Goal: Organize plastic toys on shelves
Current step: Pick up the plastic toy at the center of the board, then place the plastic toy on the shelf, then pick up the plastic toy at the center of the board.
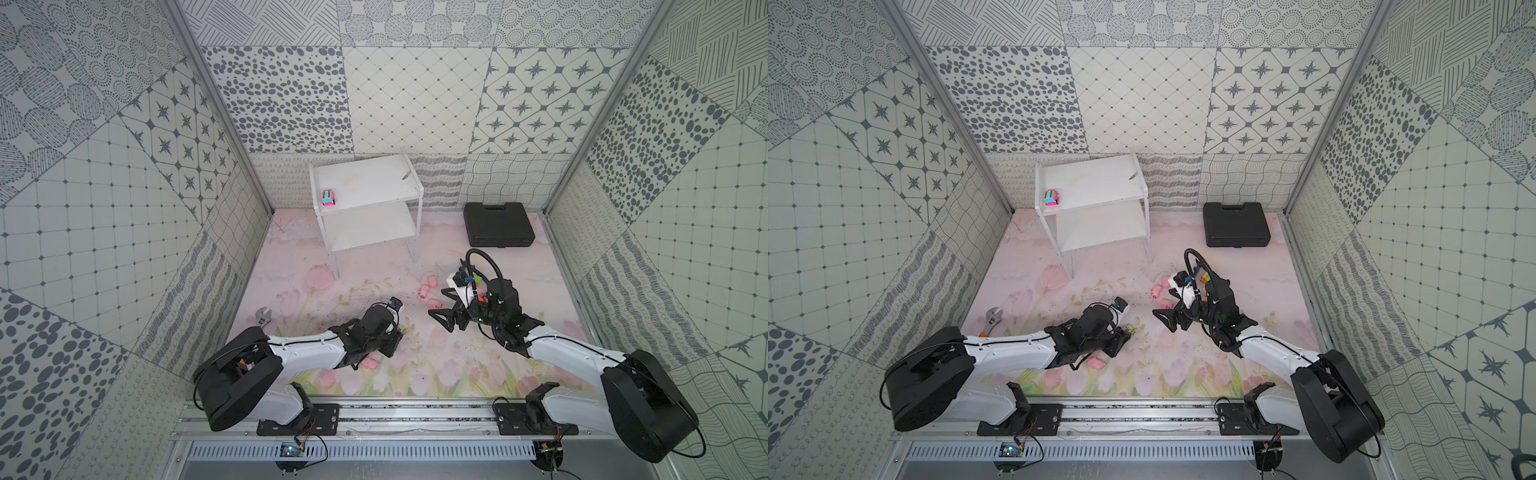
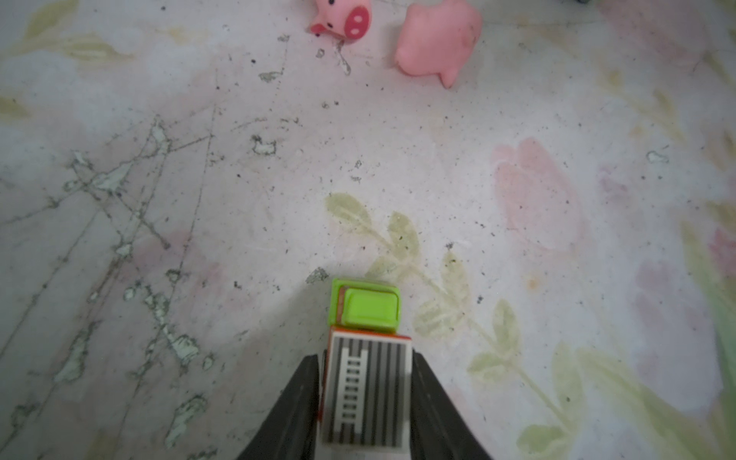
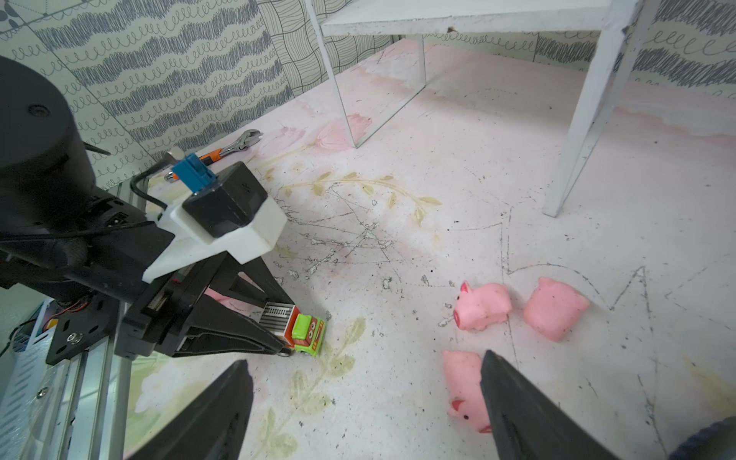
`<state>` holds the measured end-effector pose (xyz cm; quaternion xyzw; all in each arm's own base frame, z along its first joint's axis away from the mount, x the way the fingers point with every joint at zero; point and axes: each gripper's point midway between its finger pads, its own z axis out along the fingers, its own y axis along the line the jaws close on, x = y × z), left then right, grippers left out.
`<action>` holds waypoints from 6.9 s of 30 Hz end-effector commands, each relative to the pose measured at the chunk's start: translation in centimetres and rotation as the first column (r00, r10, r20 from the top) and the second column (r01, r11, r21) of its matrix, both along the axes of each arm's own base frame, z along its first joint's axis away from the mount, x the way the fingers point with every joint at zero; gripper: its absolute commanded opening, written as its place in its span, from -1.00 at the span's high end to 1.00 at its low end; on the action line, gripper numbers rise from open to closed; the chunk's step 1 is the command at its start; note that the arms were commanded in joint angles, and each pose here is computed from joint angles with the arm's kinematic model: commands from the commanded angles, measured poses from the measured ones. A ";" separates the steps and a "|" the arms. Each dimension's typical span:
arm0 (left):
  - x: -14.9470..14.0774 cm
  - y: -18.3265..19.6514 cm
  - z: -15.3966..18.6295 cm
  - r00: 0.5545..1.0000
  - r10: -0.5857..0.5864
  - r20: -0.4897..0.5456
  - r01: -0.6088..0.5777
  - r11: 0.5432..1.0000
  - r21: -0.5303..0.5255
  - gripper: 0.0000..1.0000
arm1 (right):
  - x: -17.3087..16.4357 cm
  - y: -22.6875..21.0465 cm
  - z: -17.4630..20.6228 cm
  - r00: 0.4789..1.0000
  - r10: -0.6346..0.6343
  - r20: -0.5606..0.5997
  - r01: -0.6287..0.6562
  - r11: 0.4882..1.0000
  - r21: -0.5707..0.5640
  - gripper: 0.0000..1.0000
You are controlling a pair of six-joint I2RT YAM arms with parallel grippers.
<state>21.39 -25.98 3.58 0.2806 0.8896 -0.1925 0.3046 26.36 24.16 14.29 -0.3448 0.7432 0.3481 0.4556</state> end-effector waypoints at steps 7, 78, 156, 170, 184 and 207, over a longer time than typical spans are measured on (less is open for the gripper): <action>-0.4 0.3 0.2 1.000 -0.028 0.008 0.027 0.999 0.023 0.66 | 0.2 -0.5 1.4 0.998 -0.030 0.054 0.029 0.999 0.034 -0.84; 22.6 13.2 35.7 0.742 0.623 0.246 -0.656 0.751 0.079 0.72 | 4.8 -7.0 8.3 0.932 -0.332 -0.144 0.361 0.851 0.382 -0.88; 7.4 5.0 13.4 0.831 0.313 -0.460 -0.555 0.519 -0.650 -0.57 | 4.7 -13.6 -3.3 0.914 -0.382 -0.136 0.257 0.805 -0.535 -1.00; 7.6 4.5 12.1 0.836 0.289 -0.466 -0.542 0.568 -0.619 -0.57 | 5.7 -13.7 -7.1 0.955 -0.251 -0.160 0.095 0.766 -0.635 -0.15; 7.7 5.0 12.2 0.831 0.300 -0.468 -0.550 0.565 -0.615 -0.58 | 6.2 -15.2 -10.4 0.914 -0.327 -0.239 0.064 0.699 -0.712 -0.01; 7.7 5.1 12.5 0.835 0.305 -0.458 -0.546 0.559 -0.624 -0.59 | 5.1 -15.8 -12.1 0.903 -0.323 -0.284 -0.005 0.653 -0.758 0.12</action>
